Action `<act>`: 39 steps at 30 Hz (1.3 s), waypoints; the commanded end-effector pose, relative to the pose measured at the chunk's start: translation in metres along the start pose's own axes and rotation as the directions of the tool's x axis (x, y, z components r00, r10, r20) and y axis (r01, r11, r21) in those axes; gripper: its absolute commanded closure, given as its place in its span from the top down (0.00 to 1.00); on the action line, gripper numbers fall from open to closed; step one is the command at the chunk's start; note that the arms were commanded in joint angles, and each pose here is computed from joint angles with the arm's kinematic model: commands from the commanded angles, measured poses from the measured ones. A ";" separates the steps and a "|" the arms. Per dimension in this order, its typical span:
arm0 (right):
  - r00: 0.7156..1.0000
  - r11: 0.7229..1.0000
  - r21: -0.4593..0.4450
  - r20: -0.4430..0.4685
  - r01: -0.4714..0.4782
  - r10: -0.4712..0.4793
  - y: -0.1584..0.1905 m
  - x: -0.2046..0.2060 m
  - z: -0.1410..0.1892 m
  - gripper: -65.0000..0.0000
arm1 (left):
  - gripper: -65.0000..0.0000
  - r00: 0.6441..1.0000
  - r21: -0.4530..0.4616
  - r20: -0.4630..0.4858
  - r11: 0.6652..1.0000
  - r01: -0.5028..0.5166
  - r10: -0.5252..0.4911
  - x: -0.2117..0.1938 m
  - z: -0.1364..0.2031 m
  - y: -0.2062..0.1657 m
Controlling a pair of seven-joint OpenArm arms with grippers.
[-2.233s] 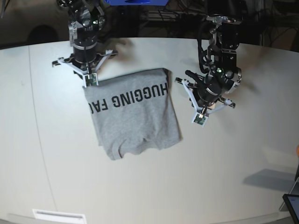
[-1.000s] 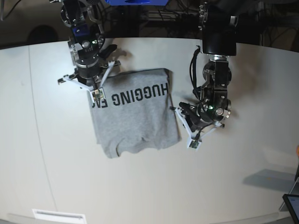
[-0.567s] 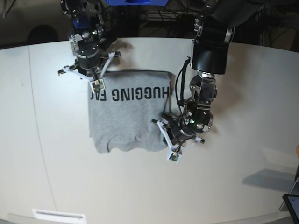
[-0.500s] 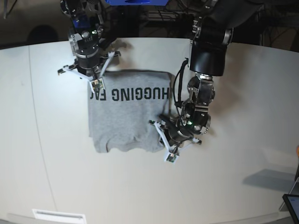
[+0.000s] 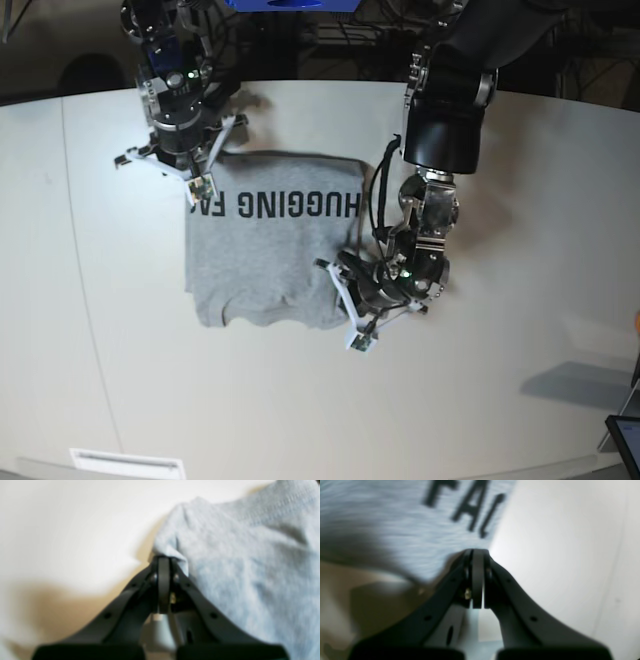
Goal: Fold the T-shirt properly
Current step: 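Press the folded shirt's side edge inward with the left gripper, then grasp the printed edge with both grippers and square the folded shirt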
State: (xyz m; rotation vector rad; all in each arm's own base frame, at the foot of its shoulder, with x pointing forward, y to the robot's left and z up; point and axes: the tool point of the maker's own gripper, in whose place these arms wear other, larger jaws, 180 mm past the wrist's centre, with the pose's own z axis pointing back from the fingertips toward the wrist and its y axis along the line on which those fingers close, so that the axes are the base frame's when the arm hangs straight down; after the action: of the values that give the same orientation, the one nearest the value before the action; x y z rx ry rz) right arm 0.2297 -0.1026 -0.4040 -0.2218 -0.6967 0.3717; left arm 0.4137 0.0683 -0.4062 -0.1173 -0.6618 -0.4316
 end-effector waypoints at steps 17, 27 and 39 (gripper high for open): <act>0.980 0.994 -0.104 0.188 -0.040 0.059 -0.006 0.057 0.030 0.00 | 0.00 0.966 0.114 0.259 0.993 -0.008 -0.022 0.010 0.138 -0.021; 0.978 0.996 -0.005 0.191 -0.087 0.086 0.036 0.050 0.041 0.00 | 0.00 0.967 0.021 0.254 1.000 -0.006 0.001 -0.036 0.133 -0.064; 0.985 0.995 0.011 0.147 -0.097 0.095 0.042 0.033 0.037 0.00 | 0.00 0.984 -0.004 0.176 1.000 -0.007 0.008 -0.063 0.122 -0.070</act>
State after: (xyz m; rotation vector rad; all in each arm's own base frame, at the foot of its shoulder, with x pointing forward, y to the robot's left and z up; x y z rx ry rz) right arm 0.2120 -0.0481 -0.3781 -0.2061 -0.7938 0.4963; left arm 0.2638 0.0608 -0.3611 -0.1465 -0.7923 -0.4218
